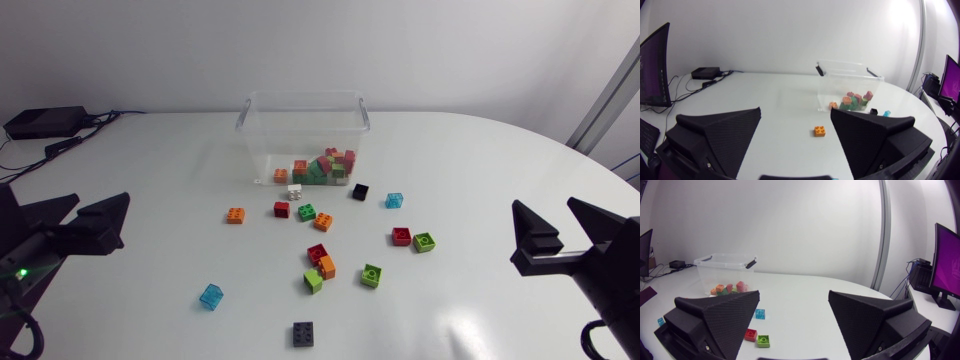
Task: Place the duplo bricks in the container
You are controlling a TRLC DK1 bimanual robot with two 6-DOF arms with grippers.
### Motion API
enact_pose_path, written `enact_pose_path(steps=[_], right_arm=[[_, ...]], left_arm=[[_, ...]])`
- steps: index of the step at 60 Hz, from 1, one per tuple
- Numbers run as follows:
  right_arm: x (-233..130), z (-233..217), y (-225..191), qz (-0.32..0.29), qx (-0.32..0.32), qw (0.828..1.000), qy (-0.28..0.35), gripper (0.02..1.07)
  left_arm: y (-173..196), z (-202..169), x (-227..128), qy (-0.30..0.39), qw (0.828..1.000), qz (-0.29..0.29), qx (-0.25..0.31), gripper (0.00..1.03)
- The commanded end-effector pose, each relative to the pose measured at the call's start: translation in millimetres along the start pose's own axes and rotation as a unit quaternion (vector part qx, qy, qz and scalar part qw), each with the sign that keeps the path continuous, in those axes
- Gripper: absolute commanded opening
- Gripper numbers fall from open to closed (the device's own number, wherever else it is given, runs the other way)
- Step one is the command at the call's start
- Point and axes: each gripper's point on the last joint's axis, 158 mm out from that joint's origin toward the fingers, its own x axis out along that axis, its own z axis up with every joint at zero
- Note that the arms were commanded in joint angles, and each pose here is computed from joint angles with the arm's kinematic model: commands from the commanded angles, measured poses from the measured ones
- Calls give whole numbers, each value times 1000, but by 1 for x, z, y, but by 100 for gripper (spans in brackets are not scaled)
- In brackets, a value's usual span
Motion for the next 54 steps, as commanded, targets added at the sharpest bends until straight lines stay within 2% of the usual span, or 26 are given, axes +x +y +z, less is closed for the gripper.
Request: enact_pose_path(steps=[1,8,13,16,19,26,41,49,54], right_arm=[[6,14,0,0,19,1000,6,103],[15,17,1,1,24,999,30,103],[19,18,3,3,29,999,44,102],[21,17,4,5,30,998,51,102],[25,13,5,6,30,997,70,102],[32,8,3,-4,34,992,120,102],[42,-19,5,-4,21,969,248,102],[41,-31,25,36,0,957,286,102],[37,-36,36,68,-11,948,310,102]], left_arm=[[-2,-1,9,46,999,0,-11,94],[-2,-27,23,162,987,4,-2,94],[-3,-41,28,218,976,2,10,94],[-5,-49,30,257,966,-5,32,95],[-16,-61,31,295,953,-36,62,95],[-25,-84,32,369,925,-64,64,95],[-55,-120,27,456,878,-103,99,94],[-69,-146,27,497,850,-121,122,94],[-75,-157,27,514,838,-127,130,86]])
